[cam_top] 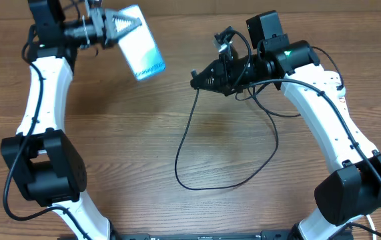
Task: Plug charger to phone and switch on socket
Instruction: 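Lift the plug with the right gripper toward the phone's bottom port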
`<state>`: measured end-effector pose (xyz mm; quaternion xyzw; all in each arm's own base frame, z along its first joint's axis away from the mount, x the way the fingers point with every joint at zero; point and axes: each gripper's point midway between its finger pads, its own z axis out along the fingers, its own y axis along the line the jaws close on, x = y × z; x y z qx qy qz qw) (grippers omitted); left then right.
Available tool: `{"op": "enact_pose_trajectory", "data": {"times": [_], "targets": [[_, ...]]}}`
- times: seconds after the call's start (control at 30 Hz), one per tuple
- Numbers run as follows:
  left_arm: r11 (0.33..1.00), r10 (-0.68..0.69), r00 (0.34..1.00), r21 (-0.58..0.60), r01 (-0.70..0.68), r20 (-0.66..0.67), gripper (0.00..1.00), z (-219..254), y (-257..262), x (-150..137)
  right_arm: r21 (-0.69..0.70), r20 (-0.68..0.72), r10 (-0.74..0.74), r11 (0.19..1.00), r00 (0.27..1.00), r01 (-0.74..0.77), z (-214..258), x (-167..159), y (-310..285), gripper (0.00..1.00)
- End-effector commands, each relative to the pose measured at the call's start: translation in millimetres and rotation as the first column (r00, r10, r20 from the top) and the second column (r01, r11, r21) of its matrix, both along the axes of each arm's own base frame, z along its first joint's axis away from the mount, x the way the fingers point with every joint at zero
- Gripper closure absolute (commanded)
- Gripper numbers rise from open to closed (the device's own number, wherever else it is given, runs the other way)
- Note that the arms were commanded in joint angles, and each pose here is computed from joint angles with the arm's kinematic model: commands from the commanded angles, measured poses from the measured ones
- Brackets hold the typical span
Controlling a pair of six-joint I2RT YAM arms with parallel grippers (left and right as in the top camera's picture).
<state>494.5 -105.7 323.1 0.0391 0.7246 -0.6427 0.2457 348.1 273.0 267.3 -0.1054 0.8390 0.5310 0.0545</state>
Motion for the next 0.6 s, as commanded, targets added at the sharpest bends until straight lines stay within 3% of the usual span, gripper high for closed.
{"op": "enact_pose_trajectory", "data": {"times": [0.0,0.2,0.57], "targets": [[0.994,0.030,0.991,-0.098,-0.043,-0.134,0.95,46.9,-11.3,1.4,0.150,0.060,0.092,0.984,0.994,-0.101,39.1,-13.8,6.8,0.96],[0.979,0.089,0.994,-0.179,-0.098,-0.058,0.95,86.3,-15.0,8.7,0.222,0.102,0.131,0.963,0.986,-0.151,54.6,-16.0,10.6,0.96],[0.968,0.063,0.982,-0.228,-0.104,-0.177,0.95,88.8,-30.2,8.8,0.302,0.107,0.124,0.941,0.987,-0.151,81.5,-5.0,17.0,0.96]]}}
